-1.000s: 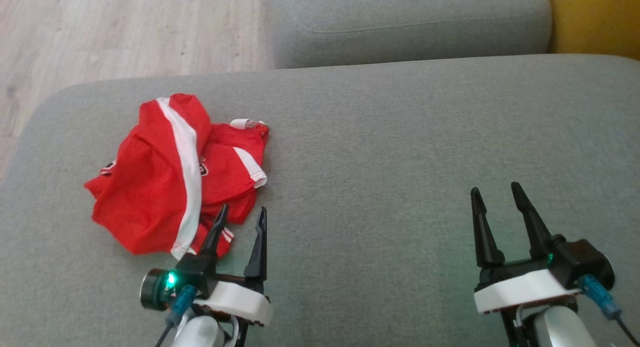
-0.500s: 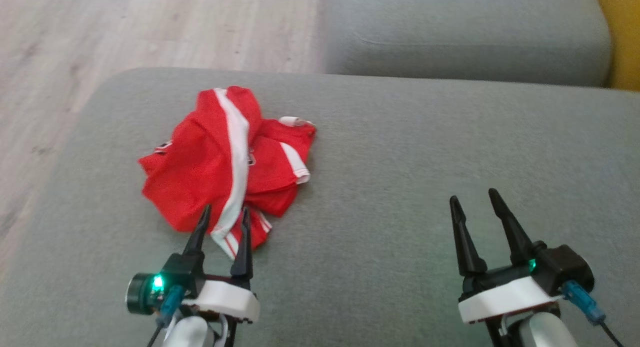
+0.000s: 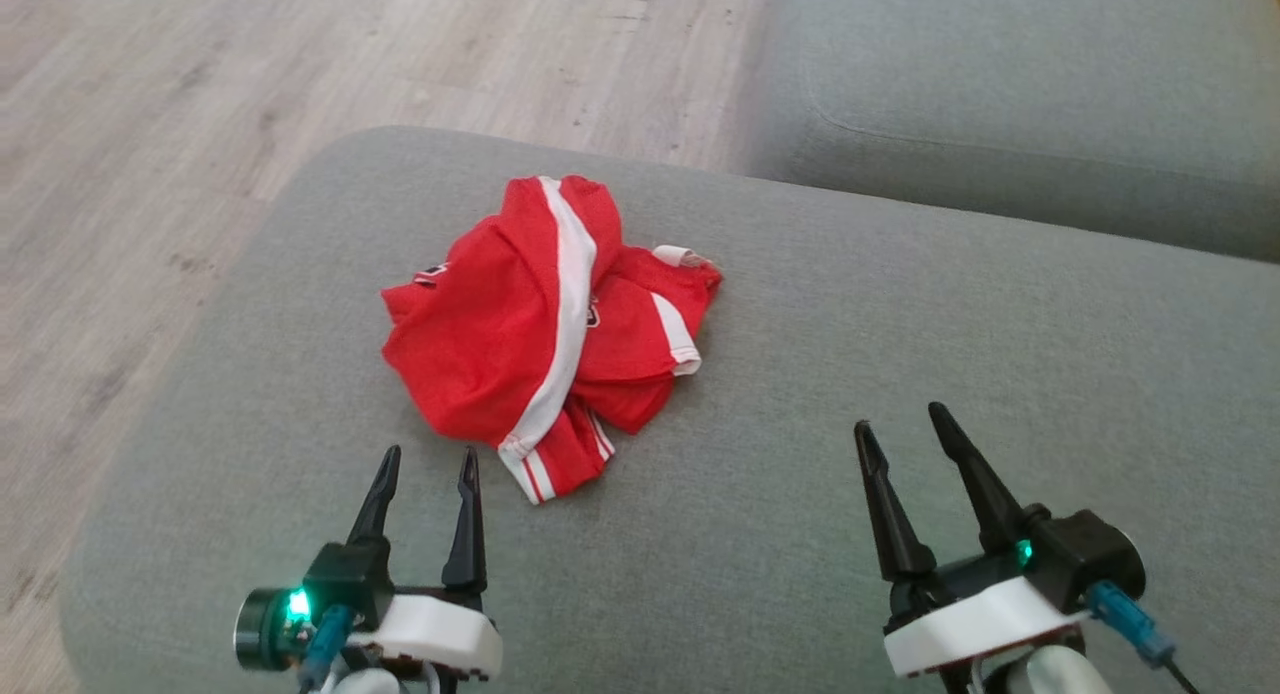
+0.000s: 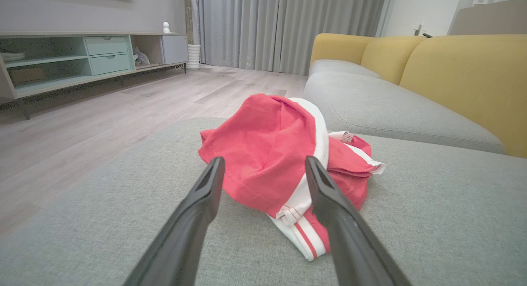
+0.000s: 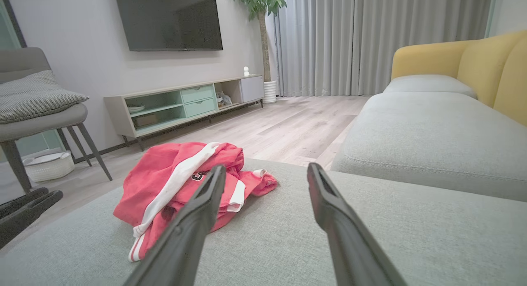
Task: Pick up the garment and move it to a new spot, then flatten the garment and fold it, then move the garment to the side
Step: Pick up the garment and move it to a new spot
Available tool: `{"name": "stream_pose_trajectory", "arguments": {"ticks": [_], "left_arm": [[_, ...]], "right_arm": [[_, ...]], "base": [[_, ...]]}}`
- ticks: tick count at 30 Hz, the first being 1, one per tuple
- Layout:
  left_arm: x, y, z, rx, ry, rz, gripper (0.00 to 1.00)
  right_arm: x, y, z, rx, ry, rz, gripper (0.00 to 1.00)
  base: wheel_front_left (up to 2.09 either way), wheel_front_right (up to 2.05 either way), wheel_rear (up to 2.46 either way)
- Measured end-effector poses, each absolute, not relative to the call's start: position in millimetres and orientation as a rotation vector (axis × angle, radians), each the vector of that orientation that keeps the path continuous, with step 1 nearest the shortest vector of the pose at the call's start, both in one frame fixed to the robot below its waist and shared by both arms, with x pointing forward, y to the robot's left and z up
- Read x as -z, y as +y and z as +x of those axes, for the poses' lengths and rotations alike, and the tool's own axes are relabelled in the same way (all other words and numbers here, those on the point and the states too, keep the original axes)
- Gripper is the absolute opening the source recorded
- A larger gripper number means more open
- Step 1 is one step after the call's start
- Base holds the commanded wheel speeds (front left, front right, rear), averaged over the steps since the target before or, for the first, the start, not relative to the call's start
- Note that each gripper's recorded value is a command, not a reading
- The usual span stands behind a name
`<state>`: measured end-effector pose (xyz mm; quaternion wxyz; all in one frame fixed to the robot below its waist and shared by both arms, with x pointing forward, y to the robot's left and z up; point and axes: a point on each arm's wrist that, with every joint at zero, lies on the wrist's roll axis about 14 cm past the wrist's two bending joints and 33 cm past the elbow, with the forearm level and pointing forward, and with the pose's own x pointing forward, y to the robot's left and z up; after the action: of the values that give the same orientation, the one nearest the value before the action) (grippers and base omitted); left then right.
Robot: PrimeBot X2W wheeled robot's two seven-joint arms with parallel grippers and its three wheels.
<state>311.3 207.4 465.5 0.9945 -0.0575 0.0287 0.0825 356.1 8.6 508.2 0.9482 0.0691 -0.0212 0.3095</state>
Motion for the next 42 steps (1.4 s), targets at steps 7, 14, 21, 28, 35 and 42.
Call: {"name": "stream_pose_trajectory", "arguments": {"ticks": [7, 14, 21, 28, 35, 42], "left_arm": [[-461.3, 215.7, 300.6, -0.198, 0.067, -0.114, 1.0], [-457.6, 216.3, 306.6, -0.163, 0.086, -0.08, 1.0], [-478.3, 203.7, 367.4, -0.001, 0.109, 0.013, 1.0], [-461.0, 183.7, 416.2, 0.111, 0.257, 0.04, 1.0], [-424.5, 176.7, 434.7, 0.129, 0.38, 0.061, 1.0], [-420.6, 173.4, 442.0, 0.141, 0.358, 0.051, 0.0]], "right_arm": [[-508.7, 21.4, 354.0, -0.67, -0.039, 0.149, 1.0], [-501.4, 21.8, 355.3, -0.67, -0.017, 0.158, 1.0], [-486.1, 4.2, 364.3, -0.61, 0.022, 0.169, 1.0], [-477.5, -16.7, 385.7, -0.536, 0.032, 0.17, 1.0], [-461.2, -38.9, 394.1, -0.466, 0.07, 0.171, 1.0], [-456.0, -48.4, 396.0, -0.436, 0.083, 0.17, 1.0]], "base": [[0.0, 0.0, 0.0], [0.0, 0.0, 0.0], [0.0, 0.0, 0.0], [0.0, 0.0, 0.0], [0.0, 0.0, 0.0], [0.0, 0.0, 0.0]]}}
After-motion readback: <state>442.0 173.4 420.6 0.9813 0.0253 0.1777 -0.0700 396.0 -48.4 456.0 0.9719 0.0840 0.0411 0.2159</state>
